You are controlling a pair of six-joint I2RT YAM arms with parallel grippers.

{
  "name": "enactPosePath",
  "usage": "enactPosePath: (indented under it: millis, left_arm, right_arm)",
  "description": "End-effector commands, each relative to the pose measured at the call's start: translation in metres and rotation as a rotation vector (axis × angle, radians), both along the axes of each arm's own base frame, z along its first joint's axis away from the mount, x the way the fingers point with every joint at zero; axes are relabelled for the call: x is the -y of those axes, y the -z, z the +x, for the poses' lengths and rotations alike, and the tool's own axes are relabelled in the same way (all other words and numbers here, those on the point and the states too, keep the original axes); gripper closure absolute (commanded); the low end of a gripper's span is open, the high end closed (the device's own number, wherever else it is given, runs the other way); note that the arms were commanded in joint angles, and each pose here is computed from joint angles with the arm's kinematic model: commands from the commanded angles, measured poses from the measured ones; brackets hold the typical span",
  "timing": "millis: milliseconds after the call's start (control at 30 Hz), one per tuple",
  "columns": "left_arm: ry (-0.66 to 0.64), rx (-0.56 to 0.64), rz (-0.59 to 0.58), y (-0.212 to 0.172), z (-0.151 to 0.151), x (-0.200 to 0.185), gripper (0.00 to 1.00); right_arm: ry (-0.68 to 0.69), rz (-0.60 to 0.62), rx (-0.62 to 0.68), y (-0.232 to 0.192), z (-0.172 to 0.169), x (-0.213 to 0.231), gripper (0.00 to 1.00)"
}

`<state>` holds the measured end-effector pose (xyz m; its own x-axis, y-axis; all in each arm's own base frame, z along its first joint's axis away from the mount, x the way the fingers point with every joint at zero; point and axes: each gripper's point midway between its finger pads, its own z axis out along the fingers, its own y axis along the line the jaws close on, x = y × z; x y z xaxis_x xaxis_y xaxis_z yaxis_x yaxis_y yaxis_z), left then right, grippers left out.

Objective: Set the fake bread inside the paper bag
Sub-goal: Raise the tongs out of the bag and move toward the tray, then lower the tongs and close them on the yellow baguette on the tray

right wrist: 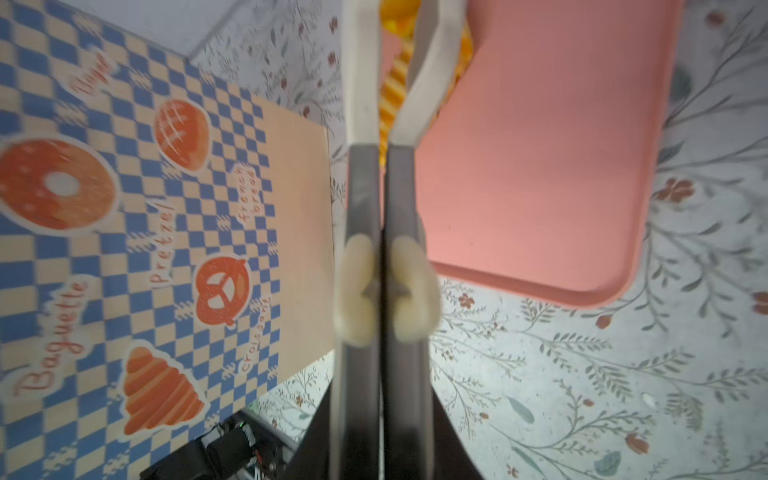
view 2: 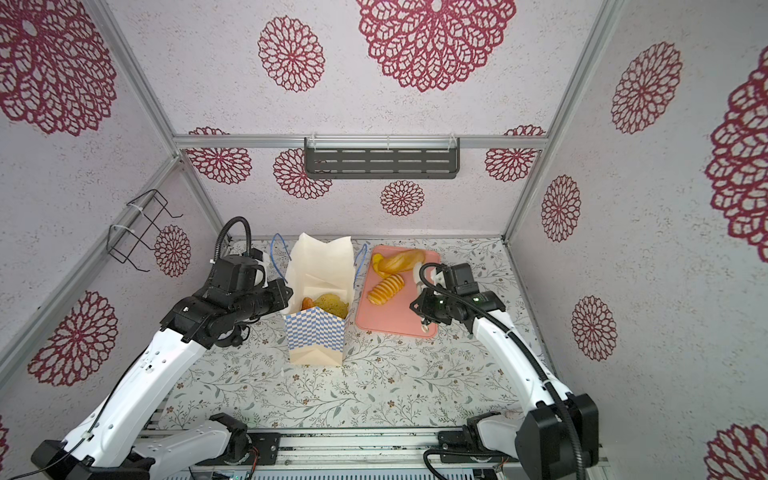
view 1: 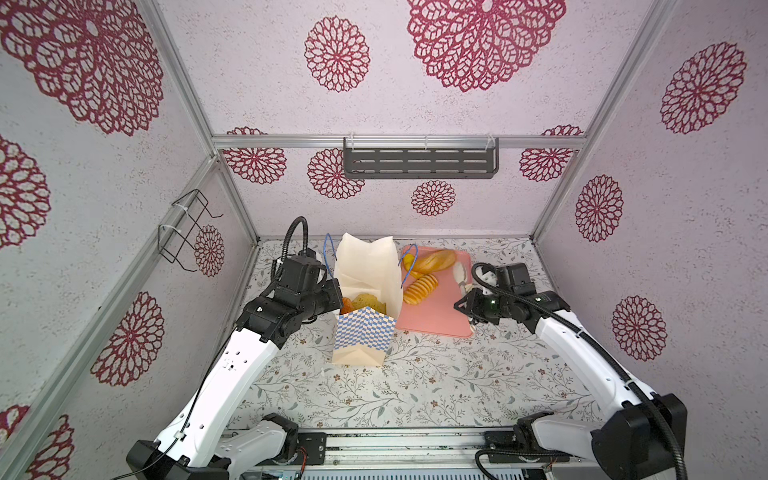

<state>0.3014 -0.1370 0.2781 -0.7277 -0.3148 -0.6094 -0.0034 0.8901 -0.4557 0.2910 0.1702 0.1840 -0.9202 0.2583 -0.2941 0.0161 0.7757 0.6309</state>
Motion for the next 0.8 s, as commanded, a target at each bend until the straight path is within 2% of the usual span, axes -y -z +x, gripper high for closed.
enactPosePath:
  millis: [0,333,600,767]
  left_arm:
    - [0.013,0.080,-0.039,-0.024,0.003,0.005,1.00]
    - [0.017,0.083,-0.041,-0.025,0.003,0.006,1.00]
    - [0.013,0.085,-0.040,-0.025,0.002,0.005,1.00]
    - [0.013,0.083,-0.037,-0.023,0.002,0.004,1.00]
  right_arm:
    - [-0.064,0.153,0.063,-0.024,0.007,-0.023,0.74]
    - [-0.086,0.198,0.025,-0.009,0.032,-0.037,0.68]
    - [-0.091,0.190,-0.042,0.016,0.033,-0.038,0.63]
    - [-0.073,0.202,-0.026,0.015,0.041,-0.033,0.61]
